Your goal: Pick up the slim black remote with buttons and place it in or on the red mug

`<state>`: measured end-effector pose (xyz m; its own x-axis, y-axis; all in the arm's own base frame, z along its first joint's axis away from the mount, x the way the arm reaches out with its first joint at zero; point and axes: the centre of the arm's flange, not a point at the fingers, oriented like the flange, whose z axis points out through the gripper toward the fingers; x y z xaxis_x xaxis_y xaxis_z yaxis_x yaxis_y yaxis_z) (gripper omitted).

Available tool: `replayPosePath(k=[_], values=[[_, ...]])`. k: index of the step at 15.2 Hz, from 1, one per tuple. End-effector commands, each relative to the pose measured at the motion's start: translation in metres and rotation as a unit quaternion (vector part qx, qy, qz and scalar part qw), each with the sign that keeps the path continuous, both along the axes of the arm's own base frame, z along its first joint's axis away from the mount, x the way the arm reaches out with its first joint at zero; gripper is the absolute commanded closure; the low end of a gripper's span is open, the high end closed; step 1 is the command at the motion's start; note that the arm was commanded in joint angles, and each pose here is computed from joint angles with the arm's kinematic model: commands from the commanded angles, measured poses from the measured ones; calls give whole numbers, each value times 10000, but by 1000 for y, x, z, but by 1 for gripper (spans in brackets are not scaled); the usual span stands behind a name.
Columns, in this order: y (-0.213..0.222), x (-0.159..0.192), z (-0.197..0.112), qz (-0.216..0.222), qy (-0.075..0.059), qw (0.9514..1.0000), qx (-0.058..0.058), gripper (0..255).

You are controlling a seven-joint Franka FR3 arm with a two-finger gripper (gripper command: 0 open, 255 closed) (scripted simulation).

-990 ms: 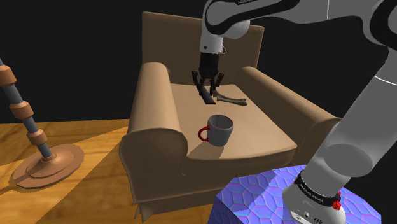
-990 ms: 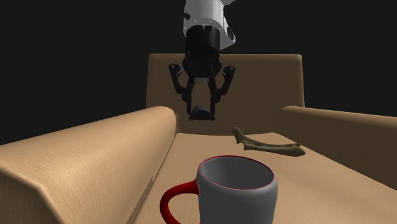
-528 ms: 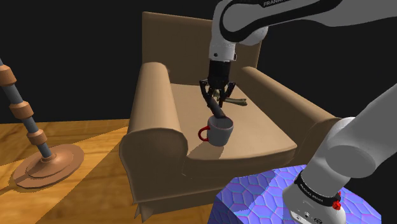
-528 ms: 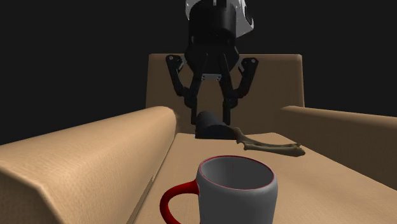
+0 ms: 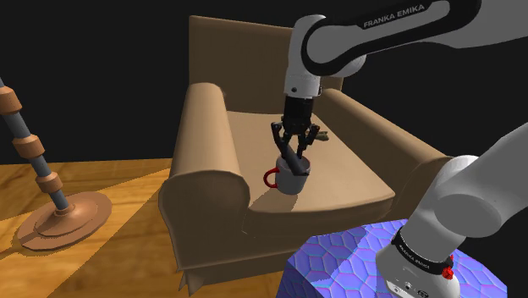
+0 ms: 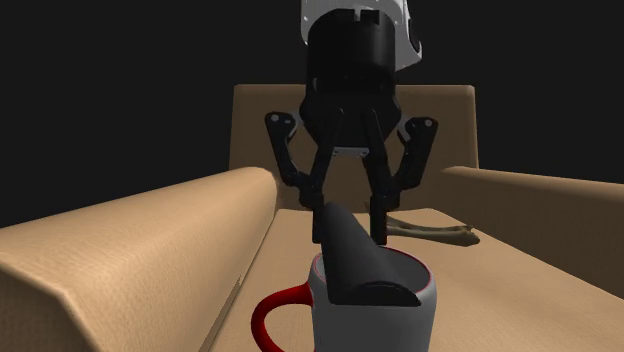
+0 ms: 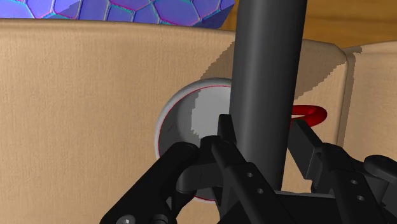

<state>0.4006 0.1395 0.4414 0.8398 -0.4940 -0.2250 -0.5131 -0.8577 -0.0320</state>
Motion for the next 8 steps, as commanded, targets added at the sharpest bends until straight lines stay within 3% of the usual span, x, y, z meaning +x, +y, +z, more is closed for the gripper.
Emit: replayPosePath(k=[1,8], values=[[0,-1,-10,-1,-3,10000,1,255],[0,-1,-30,-1,-3,10000,1,255]])
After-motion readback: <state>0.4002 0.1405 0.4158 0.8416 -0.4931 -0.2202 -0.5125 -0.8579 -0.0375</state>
